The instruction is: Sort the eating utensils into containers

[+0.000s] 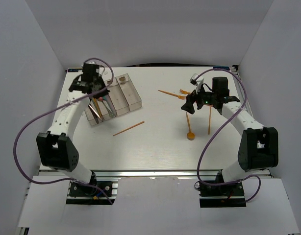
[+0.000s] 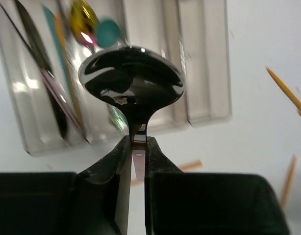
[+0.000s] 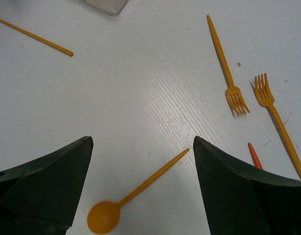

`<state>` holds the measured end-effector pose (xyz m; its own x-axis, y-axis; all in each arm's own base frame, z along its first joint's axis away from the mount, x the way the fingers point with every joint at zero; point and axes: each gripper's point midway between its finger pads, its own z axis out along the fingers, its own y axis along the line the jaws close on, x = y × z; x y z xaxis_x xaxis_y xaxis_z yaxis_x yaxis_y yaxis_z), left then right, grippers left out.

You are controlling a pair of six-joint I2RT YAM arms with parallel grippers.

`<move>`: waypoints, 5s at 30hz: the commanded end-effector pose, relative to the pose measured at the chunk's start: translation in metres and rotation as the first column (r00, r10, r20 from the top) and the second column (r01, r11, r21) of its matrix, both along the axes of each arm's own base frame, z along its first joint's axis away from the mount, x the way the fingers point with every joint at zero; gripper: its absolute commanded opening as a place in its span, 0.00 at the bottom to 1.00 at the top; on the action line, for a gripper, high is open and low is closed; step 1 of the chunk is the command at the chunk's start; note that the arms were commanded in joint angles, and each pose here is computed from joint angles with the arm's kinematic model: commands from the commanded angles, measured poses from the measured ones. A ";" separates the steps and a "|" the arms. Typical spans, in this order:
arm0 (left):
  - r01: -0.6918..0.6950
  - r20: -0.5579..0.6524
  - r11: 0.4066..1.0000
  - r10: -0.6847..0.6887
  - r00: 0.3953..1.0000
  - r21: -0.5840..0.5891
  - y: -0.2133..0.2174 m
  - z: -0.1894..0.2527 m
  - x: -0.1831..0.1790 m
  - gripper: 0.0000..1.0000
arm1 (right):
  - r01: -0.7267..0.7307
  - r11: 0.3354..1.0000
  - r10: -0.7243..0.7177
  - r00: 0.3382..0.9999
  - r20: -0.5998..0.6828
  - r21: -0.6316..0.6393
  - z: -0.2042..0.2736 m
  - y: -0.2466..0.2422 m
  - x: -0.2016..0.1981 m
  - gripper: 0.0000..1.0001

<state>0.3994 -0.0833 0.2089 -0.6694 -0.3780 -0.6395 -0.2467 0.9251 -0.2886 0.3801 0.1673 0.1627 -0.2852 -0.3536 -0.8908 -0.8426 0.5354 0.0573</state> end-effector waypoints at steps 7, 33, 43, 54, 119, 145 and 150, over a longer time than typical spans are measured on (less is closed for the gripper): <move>0.098 -0.027 0.985 -0.095 0.995 0.140 0.060 -0.021 0.078 0.00 | -0.036 0.999 0.037 0.996 0.078 -0.024 0.024 -0.003 -0.011 0.89; 0.102 0.085 0.994 -0.104 0.991 0.025 0.043 0.005 0.063 0.81 | 0.319 0.891 -0.394 0.897 -0.199 -0.323 -0.079 -0.062 -0.030 0.89; 0.103 0.276 0.979 -0.052 0.960 -0.175 0.027 0.042 -0.023 0.95 | 0.269 0.888 -0.384 0.880 -0.280 -0.373 -0.111 -0.042 -0.046 0.88; 0.094 0.318 0.952 0.003 0.948 -0.290 0.016 0.035 -0.089 0.95 | 0.277 0.830 -0.465 0.824 -0.326 -0.483 -0.156 -0.043 -0.049 0.60; 0.241 0.142 0.880 -0.199 0.970 -0.410 -0.036 -0.007 -0.023 0.00 | -0.430 0.895 0.445 0.878 -0.178 0.117 0.040 0.147 -0.101 0.89; 0.034 -0.052 0.997 -0.038 0.998 -0.067 0.109 -0.048 0.097 0.35 | -0.307 0.947 0.321 0.925 -0.203 0.097 0.021 0.084 -0.082 0.89; 0.053 -0.035 0.994 -0.057 0.998 -0.094 0.104 -0.044 0.103 0.53 | -0.287 0.955 0.296 0.937 -0.183 0.076 0.024 0.075 -0.069 0.89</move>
<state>0.4921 0.0230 0.1343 -0.7488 -0.4075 -0.5228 -0.2516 0.9044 -0.3446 0.3008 0.2445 0.1684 -0.3962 -0.4174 -0.8178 -0.9130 0.2738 0.3025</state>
